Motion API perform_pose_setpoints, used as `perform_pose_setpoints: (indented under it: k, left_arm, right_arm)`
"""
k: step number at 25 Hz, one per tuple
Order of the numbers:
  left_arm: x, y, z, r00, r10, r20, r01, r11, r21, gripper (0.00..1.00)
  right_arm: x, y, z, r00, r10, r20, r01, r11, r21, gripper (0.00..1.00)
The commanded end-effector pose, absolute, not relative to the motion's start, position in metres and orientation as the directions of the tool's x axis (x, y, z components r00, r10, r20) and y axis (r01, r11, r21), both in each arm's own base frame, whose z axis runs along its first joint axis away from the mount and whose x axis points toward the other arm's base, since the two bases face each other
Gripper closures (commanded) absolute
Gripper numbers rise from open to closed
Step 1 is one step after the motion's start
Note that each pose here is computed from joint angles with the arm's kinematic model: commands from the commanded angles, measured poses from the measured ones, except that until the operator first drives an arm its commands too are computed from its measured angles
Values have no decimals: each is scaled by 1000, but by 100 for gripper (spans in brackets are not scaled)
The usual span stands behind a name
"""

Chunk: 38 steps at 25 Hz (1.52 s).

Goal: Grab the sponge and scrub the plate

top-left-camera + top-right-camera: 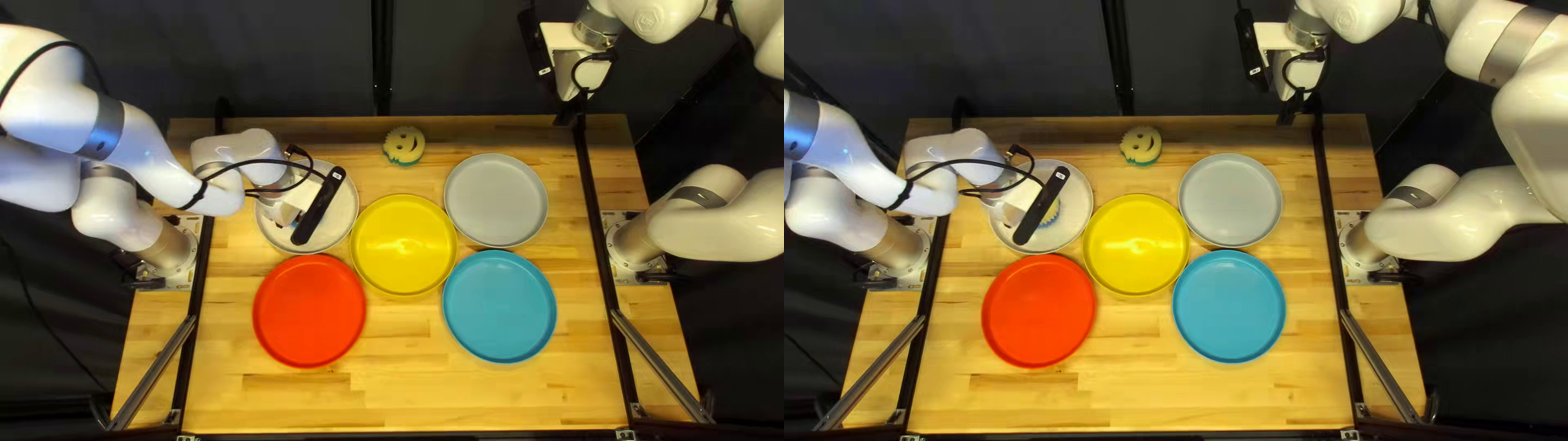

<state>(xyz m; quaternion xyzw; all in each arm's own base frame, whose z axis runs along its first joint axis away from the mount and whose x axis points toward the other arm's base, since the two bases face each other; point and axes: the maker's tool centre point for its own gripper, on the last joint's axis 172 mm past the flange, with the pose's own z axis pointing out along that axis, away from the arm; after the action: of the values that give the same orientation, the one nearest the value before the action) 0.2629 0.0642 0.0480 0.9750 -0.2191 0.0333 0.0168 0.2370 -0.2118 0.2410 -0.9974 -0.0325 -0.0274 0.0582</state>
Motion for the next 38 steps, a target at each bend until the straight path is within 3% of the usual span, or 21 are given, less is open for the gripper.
perform_pose_setpoints:
  k: [1, 21, 38]
  left_arm:
    - [254, 66, 47, 910, -410, 69, -412, -911, 31, 100]
    - [346, 74, 47, 886, -448, 120, -452, -892, 4, 100]
    - [279, 96, 45, 916, -388, 105, -394, -918, 44, 100]
  right_arm:
    - [237, -212, 241, 996, 62, 58, 68, -991, -114, 0]
    - [237, -212, 241, 996, 62, 58, 68, -991, -114, 0]
    - [237, -212, 241, 996, 62, 58, 68, -991, -114, 0]
